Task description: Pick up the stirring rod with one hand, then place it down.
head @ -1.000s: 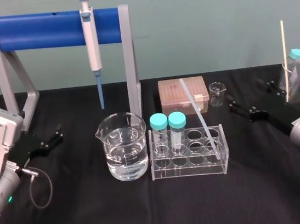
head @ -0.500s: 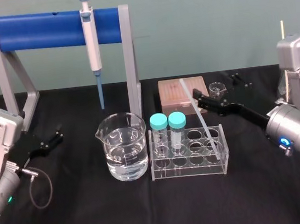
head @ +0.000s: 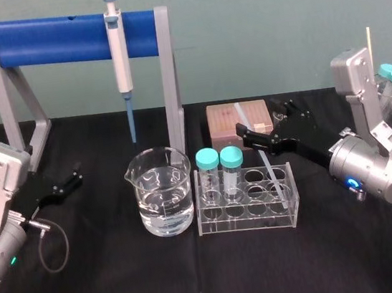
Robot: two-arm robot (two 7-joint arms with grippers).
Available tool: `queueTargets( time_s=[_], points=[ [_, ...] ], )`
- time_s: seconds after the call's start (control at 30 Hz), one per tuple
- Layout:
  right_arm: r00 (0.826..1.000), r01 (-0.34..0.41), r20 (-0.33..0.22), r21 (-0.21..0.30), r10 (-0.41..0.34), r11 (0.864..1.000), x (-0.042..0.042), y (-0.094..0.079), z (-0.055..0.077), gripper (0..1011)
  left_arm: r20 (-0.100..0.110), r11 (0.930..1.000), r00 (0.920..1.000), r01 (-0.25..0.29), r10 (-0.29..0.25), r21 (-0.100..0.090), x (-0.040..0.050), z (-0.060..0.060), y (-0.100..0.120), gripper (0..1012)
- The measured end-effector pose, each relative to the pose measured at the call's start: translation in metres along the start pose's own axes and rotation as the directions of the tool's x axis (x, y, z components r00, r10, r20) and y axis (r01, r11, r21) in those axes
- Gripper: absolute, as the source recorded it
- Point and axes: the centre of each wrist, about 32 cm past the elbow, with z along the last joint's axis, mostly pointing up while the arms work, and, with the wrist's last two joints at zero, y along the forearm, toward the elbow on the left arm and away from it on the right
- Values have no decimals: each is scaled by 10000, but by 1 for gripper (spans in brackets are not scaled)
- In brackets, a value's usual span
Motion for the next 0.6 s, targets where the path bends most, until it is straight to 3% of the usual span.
queueTargets(
  time_s=[0.6],
  points=[
    [9998,160,100,-402,-156,9991,16,236,-50,1000,0,10000,10000,0,0,1,0,0,0,1000]
  ],
)
